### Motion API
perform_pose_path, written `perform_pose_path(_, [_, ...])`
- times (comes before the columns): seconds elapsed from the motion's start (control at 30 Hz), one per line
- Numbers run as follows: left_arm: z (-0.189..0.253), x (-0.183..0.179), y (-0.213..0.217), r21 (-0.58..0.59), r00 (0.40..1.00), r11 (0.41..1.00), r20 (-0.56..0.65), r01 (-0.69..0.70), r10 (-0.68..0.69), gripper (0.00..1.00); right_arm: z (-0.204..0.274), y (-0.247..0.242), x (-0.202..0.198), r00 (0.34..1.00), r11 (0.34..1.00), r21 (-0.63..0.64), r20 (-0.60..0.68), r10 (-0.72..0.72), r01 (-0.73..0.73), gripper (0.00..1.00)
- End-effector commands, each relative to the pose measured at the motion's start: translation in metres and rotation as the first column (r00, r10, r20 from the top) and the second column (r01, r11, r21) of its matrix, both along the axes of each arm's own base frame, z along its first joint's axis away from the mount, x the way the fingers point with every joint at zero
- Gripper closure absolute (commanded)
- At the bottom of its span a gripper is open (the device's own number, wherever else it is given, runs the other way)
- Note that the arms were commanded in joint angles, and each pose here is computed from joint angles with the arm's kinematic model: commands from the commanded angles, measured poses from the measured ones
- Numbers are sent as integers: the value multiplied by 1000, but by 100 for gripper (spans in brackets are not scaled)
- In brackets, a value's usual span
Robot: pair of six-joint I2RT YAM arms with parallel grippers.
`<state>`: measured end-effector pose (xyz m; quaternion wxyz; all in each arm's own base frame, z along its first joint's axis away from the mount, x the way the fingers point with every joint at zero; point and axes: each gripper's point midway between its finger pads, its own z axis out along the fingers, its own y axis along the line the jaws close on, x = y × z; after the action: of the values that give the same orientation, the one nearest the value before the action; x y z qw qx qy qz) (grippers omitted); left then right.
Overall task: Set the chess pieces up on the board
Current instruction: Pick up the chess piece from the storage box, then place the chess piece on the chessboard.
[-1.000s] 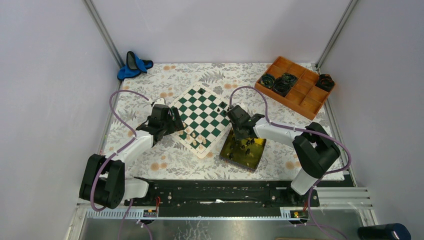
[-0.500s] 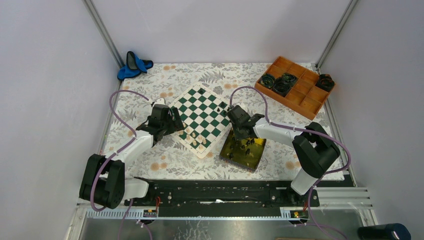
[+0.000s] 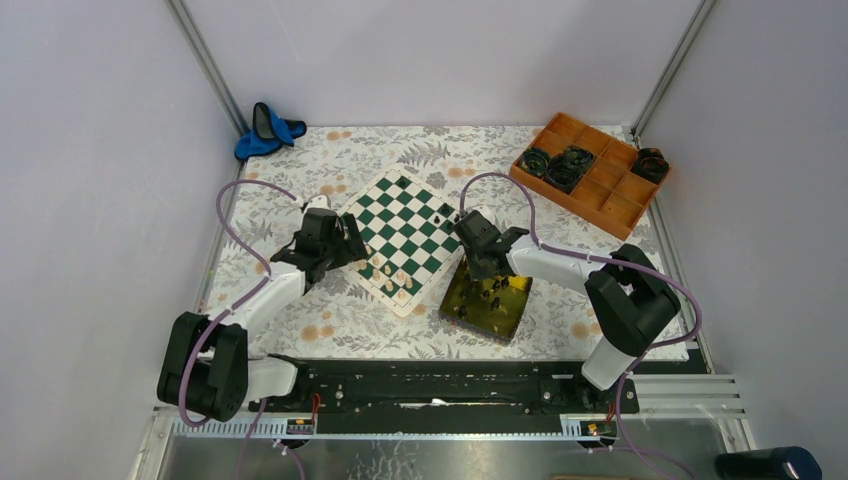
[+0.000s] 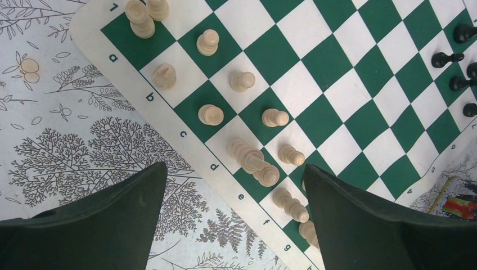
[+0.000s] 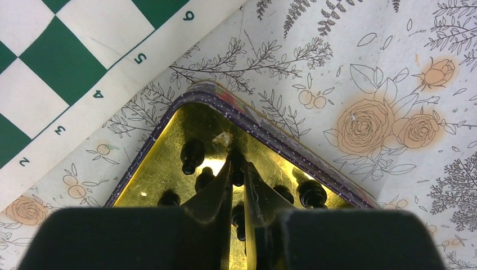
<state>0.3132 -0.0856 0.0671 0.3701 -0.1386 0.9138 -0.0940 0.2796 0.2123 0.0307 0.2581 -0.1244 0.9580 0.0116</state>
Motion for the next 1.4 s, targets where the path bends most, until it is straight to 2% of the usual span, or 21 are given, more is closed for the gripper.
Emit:
perform_pose_path(0.0, [23,15,0,8,996,1000,92,-4,3,1,25,-1,8,999,1000,9,38,-8,7,94])
perform_pose_path(0.53, [36,16,3,6,990,1000,138,-16,16,1,91,13,33,990,999,32,136,21,-26,94])
perform_pose_path(0.93, [46,16,3,-5,986,1000,166,-17,18,1,119,70,103,971,995,35,221,88,-98,95])
perform_pose_path(1.17, [49,15,0,-18,985,1000,174,-9,12,1,111,110,147,963,990,28,237,124,-135,95])
perform_pose_path(1.37, [49,15,-3,-31,984,1000,177,-1,6,1,78,125,168,967,990,-12,212,140,-141,96])
